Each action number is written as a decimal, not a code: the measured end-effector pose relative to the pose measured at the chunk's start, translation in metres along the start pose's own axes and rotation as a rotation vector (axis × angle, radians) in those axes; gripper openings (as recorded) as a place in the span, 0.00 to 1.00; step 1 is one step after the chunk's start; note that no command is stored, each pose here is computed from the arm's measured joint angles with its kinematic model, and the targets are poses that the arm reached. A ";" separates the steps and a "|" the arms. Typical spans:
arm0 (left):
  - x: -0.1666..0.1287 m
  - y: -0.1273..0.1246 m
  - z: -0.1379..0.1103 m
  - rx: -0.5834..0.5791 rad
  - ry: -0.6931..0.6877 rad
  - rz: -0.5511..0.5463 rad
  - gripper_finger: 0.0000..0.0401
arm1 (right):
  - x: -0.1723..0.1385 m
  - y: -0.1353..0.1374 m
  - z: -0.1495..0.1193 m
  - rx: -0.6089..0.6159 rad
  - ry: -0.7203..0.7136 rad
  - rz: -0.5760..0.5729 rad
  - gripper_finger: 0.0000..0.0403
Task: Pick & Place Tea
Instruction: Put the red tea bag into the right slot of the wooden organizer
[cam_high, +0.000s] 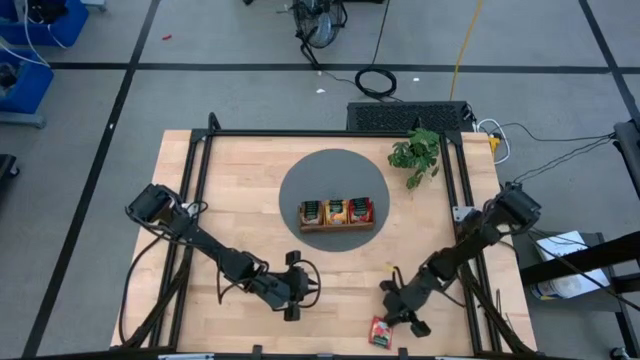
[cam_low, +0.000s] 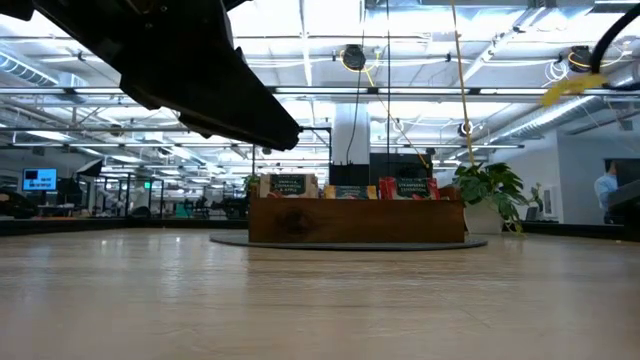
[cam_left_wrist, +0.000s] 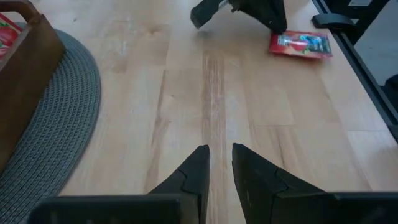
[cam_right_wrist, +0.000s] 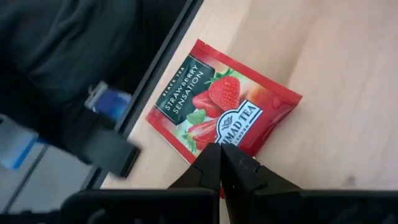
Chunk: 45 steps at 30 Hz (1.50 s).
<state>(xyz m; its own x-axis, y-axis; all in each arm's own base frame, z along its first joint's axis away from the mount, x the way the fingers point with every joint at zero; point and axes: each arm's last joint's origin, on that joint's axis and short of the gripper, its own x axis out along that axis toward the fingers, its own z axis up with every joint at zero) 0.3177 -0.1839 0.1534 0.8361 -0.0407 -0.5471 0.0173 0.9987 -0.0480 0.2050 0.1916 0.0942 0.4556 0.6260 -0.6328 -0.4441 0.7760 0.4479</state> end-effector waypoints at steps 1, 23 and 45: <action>0.000 0.000 0.000 0.000 0.000 0.000 0.18 | 0.001 -0.005 0.000 0.010 0.000 -0.017 0.00; 0.058 0.006 -0.010 -0.079 -0.045 -0.299 0.18 | -0.014 -0.059 0.011 0.221 -0.292 -0.692 0.00; 0.112 0.028 0.001 -0.186 0.046 -0.006 0.18 | -0.002 -0.019 0.015 0.190 -0.329 -0.296 0.00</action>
<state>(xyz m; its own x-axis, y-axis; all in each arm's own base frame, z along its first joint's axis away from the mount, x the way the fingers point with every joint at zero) 0.4121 -0.1602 0.0913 0.8105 -0.0526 -0.5834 -0.0825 0.9758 -0.2026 0.2240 0.1770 0.0960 0.7744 0.3438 -0.5311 -0.1236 0.9055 0.4059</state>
